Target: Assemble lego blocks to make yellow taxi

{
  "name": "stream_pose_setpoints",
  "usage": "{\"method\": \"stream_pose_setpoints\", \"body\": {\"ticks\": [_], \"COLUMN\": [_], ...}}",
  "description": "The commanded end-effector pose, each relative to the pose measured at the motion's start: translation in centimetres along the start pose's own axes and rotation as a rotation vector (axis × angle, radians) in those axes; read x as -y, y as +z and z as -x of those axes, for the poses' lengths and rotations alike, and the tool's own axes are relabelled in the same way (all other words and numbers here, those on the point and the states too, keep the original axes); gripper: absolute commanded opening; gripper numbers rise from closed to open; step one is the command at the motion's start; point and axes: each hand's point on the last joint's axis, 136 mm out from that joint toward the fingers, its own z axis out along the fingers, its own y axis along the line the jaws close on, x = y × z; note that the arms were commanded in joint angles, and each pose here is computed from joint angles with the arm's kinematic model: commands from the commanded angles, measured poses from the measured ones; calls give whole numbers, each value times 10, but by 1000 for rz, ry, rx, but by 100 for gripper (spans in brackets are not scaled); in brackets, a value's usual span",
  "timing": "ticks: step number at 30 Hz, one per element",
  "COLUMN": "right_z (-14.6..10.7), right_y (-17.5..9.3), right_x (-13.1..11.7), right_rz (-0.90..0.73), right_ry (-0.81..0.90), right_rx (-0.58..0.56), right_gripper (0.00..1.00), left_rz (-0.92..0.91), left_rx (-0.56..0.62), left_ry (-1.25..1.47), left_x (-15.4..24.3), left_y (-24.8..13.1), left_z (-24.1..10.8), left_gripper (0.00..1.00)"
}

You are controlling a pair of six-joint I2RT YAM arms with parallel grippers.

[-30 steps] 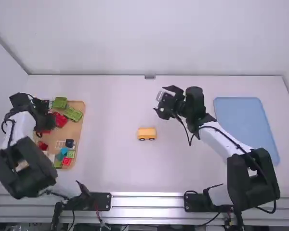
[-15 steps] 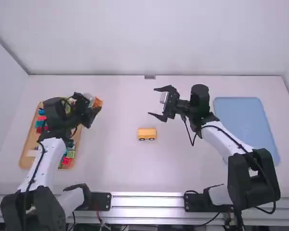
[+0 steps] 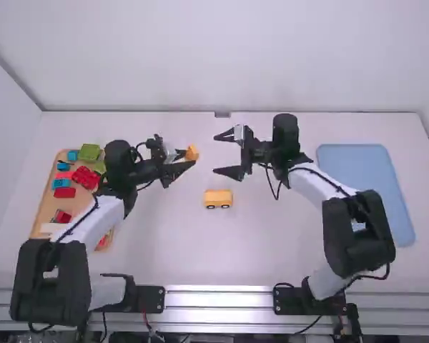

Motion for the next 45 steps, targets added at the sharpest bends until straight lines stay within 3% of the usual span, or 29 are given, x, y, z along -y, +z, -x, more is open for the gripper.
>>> {"method": "stream_pose_setpoints", "body": {"ticks": [1, 7, 14, 22, 29, 32, 34, 38, 40, 41, 42, 43, 44, 45], "right_z": [26, 25, 23, 21, 20, 21, 21, 21, 21, 21, 21, 21, 20, 19], "right_y": [-10, -3, 14, 15, 16, 20, 20, 20, 20, 19, 19, 20, 20, 20], "right_x": [-13, -2, -2, 5, 4, 1, 2, 2, 1, 2, 2, 2, 3, 7], "right_rz": [195, 236, 225, 181, 184, 194, 193, 193, 194, 192, 190, 190, 184, 164], "right_ry": [77, 158, 144, 150, 150, 144, 145, 145, 145, 145, 145, 145, 145, 146], "right_rx": [88, 88, 75, 62, 62, 63, 63, 63, 62, 62, 62, 62, 60, 54], "right_gripper": [98, 99, 85, 74, 57, 39, 33, 29, 26, 24, 22, 21, 20, 18], "left_rz": [-93, -205, -235, -274, -266, -231, -235, -235, -234, -234, -234, -234, -234, -234], "left_rx": [32, 129, 173, 189, 191, 186, 184, 183, 184, 186, 186, 187, 187, 187], "left_ry": [-68, -82, -97, -40, -41, -56, -62, -63, -61, -59, -57, -57, -55, -56], "left_x": [11, 13, 8, 18, 18, 12, 13, 13, 13, 13, 13, 13, 13, 13], "left_y": [7, 18, 29, 42, 44, 46, 47, 47, 47, 47, 47, 47, 47, 47], "left_z": [-3, 0, 1, 12, 13, 11, 11, 11, 11, 11, 11, 12, 12, 12], "left_gripper": [2, 2, 2, 3, 3, 3, 3, 6, 14, 39, 51, 53, 66, 99]}}
